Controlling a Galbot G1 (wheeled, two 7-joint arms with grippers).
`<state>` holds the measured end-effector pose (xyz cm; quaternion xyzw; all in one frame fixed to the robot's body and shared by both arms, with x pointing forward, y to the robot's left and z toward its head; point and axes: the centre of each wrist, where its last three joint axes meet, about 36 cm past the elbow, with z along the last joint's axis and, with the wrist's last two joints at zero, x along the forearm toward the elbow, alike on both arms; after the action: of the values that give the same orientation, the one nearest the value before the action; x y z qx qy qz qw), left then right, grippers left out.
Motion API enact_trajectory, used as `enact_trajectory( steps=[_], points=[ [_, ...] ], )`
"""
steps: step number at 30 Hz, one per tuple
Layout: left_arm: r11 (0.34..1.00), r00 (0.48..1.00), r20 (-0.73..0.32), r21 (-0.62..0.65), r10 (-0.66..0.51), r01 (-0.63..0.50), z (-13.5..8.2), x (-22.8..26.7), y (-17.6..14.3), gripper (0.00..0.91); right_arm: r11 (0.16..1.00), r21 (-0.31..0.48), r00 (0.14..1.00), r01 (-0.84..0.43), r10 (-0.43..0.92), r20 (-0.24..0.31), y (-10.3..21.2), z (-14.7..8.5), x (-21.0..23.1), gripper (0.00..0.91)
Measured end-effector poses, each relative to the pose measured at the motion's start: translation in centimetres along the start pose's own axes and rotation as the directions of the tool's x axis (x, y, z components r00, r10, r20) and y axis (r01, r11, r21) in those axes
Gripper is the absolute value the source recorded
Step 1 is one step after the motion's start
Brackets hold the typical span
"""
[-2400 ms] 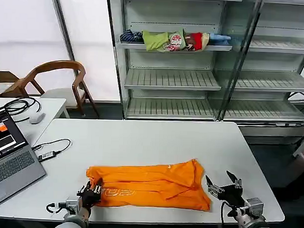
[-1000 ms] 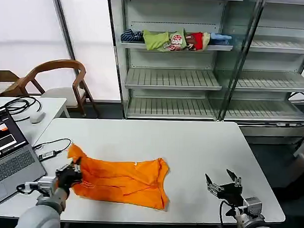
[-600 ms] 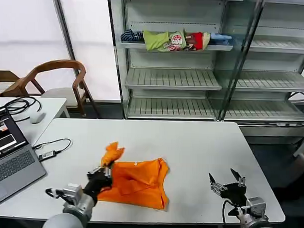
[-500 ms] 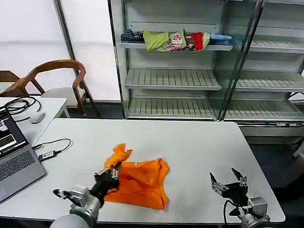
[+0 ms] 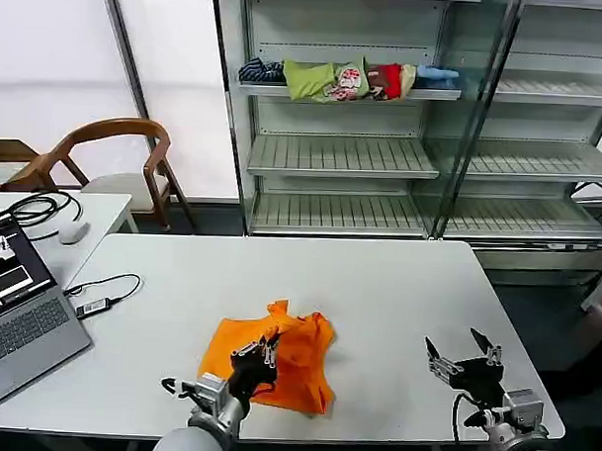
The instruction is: Fold and organize the clothes.
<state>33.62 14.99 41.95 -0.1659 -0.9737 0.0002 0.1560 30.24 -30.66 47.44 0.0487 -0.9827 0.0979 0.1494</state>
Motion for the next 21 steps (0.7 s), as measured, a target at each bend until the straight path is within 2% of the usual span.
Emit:
enact_trajectory(
  steps=[1,2,10,21],
  points=[
    [1.0,1.0,-0.003,-0.001,0.002,-0.002,0.2,-0.2,-0.2,0.534,1.0,0.0,1.0,0.0,0.0,0.0,0.0,0.0,0.0,0.907],
    [1.0,1.0,-0.005,-0.001,0.005,-0.005,0.3,-0.3,-0.4,0.907,1.0,-0.001,1.0,0.0,0.0,0.001,0.0,0.0,0.0,0.907],
    [0.998,0.998,0.013,0.017,0.054,-0.054,1.0,-1.4,-1.9,0.907,1.0,0.004,1.0,0.003,-0.003,0.004,0.0,-0.1,-0.1,0.907],
    [0.992,0.988,0.113,0.053,0.108,-0.115,0.2,-1.4,-2.1,0.907,1.0,-0.001,1.0,0.012,-0.012,0.012,0.1,-0.3,-0.6,0.907]
  ],
)
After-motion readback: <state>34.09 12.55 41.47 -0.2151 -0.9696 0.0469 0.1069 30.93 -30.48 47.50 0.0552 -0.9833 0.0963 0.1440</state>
